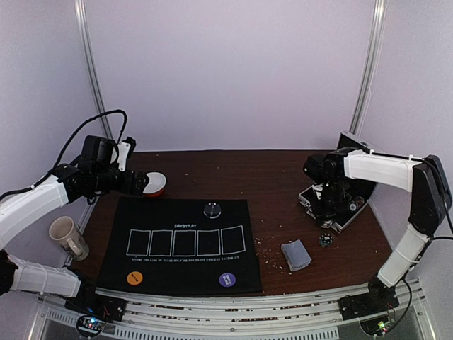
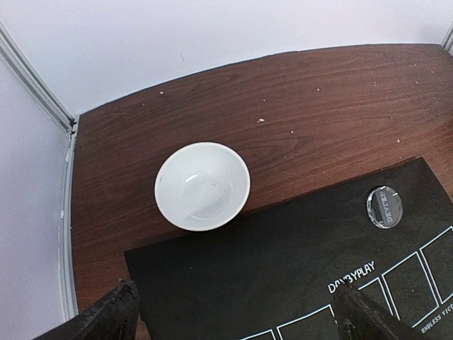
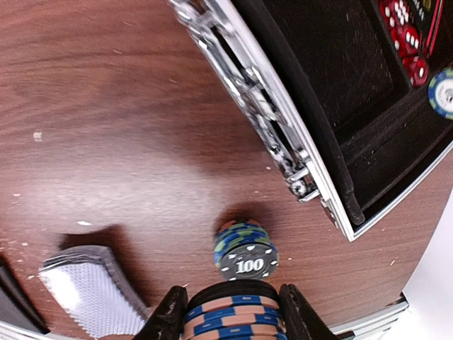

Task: Distribute texas hold em gaming equipment
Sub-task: Pick up the pile of poker chips from the pile of poker chips, then place the poker chips pile in the small blind area.

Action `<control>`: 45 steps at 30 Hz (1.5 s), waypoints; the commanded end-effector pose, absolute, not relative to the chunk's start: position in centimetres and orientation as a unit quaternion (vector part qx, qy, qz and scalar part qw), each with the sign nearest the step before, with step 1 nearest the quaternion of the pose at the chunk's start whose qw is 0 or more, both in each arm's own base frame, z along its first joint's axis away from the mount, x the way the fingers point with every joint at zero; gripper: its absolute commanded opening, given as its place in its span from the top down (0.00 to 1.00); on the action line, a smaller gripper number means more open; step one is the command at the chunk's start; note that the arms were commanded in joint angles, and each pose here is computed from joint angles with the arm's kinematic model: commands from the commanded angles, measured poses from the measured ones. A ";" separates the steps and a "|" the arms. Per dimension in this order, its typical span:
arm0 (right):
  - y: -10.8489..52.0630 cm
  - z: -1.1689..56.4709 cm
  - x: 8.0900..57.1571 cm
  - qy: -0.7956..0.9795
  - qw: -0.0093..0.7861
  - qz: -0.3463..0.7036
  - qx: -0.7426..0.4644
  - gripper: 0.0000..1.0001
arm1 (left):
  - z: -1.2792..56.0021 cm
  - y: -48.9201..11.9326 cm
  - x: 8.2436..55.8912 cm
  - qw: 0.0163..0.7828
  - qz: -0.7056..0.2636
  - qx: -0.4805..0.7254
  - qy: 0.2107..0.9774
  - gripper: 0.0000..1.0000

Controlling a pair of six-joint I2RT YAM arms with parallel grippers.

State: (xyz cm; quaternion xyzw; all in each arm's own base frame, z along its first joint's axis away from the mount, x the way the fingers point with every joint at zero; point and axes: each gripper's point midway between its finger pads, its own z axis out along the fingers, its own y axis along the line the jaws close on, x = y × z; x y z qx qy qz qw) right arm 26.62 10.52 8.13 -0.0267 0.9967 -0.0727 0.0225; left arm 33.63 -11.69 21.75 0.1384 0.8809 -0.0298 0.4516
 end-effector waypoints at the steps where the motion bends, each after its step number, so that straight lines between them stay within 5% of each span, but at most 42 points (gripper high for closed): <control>1: 13.2 11.3 26.7 0.996 0.047 -0.058 -0.052 1.00 | 22.8 -12.6 34.2 0.469 -0.048 0.143 0.870 0.02; 19: 34.5 8.5 16.1 0.958 0.036 0.012 -0.285 1.00 | 23.1 -12.9 34.2 0.470 -0.057 0.143 0.869 0.02; 27: 37.5 5.1 12.9 0.933 0.018 -0.001 -0.358 1.00 | 23.0 -12.8 34.1 0.470 -0.056 0.143 0.869 0.02; 45: 35.9 2.1 13.6 0.906 0.022 -0.071 -0.417 1.00 | 23.0 -12.7 34.1 0.470 -0.053 0.144 0.869 0.02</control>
